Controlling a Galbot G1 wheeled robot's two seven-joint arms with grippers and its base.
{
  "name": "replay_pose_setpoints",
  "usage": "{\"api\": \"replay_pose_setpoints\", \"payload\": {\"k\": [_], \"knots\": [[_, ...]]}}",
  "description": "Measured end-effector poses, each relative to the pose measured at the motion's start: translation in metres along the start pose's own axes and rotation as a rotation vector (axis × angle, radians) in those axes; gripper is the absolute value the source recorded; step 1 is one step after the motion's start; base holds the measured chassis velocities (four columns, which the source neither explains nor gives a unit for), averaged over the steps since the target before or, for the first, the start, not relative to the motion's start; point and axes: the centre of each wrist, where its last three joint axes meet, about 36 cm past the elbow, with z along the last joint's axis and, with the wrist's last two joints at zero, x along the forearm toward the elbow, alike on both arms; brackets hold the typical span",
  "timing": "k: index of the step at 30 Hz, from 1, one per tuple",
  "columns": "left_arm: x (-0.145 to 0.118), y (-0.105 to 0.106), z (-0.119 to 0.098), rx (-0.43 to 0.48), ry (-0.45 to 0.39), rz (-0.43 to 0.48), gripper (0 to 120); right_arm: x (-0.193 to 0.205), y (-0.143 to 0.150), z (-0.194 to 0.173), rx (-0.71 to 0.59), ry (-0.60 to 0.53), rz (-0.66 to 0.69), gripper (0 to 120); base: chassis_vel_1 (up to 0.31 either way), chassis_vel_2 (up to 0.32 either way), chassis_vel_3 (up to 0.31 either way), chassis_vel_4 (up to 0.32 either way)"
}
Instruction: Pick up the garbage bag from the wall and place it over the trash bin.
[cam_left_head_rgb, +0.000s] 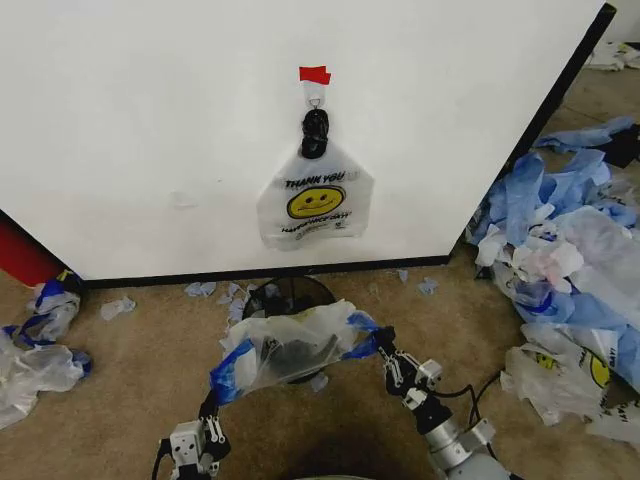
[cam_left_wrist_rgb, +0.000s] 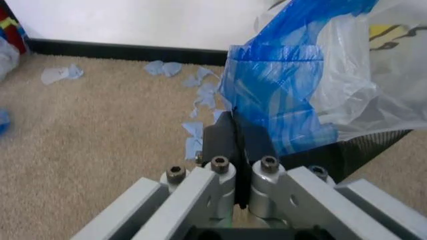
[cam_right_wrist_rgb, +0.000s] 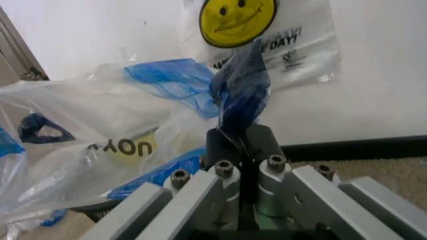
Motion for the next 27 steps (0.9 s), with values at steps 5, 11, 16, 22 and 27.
{"api": "replay_pose_setpoints", "payload": {"k": [5,11,16,22,27], "knots": [[-0.006,0.0,0.007,-0.005,0.0,-0.003,0,-0.004,-0.006,0.007,0.014,-0.002,0.011,0,0.0,0.0,0.0,0.0],[-0.021,0.0,0.018,0.001,0.008,-0.014,0,-0.017,-0.013,0.019,0.029,-0.006,0.017,0,0.0,0.0,0.0,0.0],[-0.027,0.0,0.025,0.004,0.022,-0.022,0,-0.018,-0.017,0.028,0.038,0.004,0.024,0,0.0,0.0,0.0,0.0],[-0.036,0.003,0.026,0.002,0.024,-0.027,0,-0.027,-0.021,0.037,0.047,0.0,0.033,0,0.0,0.0,0.0,0.0],[-0.047,0.009,0.022,-0.001,0.02,-0.031,0,-0.042,-0.024,0.041,0.054,-0.015,0.038,0,0.0,0.0,0.0,0.0]]}}
